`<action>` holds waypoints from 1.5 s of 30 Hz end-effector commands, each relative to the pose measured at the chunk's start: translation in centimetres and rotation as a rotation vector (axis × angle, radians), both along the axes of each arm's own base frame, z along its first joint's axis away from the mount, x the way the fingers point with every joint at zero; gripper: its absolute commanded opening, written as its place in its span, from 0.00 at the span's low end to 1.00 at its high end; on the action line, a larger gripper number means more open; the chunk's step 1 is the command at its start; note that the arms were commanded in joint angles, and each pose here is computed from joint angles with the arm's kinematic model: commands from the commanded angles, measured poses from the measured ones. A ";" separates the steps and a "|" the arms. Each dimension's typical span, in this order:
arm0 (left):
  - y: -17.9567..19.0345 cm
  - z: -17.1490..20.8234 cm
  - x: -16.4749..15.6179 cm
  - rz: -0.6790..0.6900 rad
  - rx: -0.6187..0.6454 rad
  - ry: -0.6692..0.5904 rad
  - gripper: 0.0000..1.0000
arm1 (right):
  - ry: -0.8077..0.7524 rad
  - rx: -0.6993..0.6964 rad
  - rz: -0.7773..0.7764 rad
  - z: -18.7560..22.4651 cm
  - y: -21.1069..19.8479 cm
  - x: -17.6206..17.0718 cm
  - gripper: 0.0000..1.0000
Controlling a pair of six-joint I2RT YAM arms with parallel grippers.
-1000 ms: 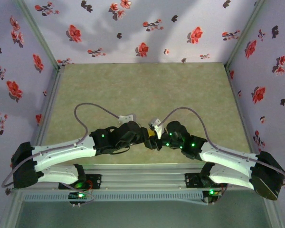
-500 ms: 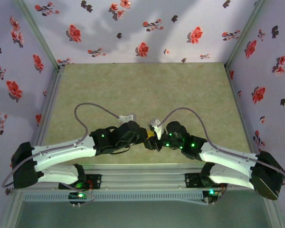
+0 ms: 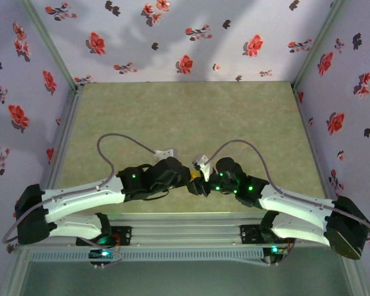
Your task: Lock with the key
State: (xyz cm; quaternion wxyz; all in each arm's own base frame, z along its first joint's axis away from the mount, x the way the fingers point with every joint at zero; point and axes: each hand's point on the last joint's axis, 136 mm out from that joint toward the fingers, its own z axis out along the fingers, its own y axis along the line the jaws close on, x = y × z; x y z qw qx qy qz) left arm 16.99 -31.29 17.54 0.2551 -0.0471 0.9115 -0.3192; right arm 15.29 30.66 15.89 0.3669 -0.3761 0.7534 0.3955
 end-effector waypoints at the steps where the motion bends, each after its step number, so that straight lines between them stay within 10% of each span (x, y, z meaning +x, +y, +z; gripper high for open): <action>1: 0.0 0.5 0.8 0.038 -0.009 -0.001 0.00 | -0.055 0.061 0.039 2.5 0.9 -0.4 0.00; 11: 1.4 0.4 1.3 0.099 -0.030 0.009 0.00 | -0.071 0.061 0.053 2.8 0.6 -0.7 0.33; 31: 3.6 0.4 2.2 0.183 -0.015 0.012 0.00 | -0.077 0.067 0.099 3.0 0.5 -1.6 0.69; 45: 5.3 1.1 3.5 0.303 -0.282 -0.065 0.00 | -0.085 0.129 -0.245 5.8 -2.9 2.4 0.99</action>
